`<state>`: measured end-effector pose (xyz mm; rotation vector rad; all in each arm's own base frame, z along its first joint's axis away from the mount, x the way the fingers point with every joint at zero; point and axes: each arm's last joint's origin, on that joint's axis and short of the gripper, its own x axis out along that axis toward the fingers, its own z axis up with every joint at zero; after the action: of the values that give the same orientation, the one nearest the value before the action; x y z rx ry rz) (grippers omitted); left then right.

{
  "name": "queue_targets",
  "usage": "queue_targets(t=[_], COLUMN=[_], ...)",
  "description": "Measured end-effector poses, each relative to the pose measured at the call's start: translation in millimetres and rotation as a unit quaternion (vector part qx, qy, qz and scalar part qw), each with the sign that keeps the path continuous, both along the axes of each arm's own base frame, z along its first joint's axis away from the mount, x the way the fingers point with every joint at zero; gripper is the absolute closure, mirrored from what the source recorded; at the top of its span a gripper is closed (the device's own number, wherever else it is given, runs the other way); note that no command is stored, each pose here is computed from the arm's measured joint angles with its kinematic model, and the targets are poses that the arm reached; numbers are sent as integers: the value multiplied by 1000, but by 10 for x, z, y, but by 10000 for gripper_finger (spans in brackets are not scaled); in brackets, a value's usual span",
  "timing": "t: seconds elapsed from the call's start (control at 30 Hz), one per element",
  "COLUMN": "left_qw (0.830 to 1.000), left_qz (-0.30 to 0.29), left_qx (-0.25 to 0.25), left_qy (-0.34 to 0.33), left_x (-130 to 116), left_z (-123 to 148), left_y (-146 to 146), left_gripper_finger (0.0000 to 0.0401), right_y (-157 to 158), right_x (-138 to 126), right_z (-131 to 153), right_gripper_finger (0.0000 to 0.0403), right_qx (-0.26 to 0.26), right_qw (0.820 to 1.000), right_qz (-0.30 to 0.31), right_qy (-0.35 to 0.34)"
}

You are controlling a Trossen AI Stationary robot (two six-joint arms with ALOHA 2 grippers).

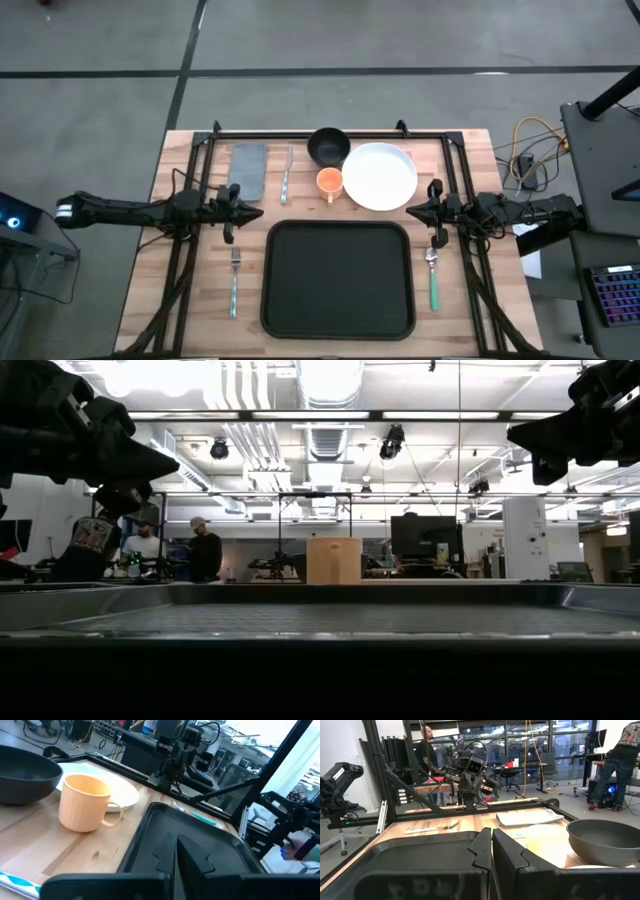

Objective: Set up tray
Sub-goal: Put the orange mug on the top left of the black serving tray

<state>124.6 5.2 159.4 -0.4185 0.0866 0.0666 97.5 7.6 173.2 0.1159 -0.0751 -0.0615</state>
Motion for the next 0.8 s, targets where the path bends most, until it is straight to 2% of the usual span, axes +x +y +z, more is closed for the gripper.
queue_targets(t=[0.3, 0.8], left_qw=[1000, 999], left_qz=[1, 1], left_qx=[-7, -9], left_qy=[-5, 32], left_x=[0, 33], left_z=[8, -71], left_y=[0, 1], left_gripper_finger=[401, 401], right_y=[0, 0], right_x=[0, 0], right_z=[0, -1], right_gripper_finger=[394, 394], right_qx=[0, 0], right_qw=[1000, 1000], right_qz=[0, 0], right_qy=[0, 0])
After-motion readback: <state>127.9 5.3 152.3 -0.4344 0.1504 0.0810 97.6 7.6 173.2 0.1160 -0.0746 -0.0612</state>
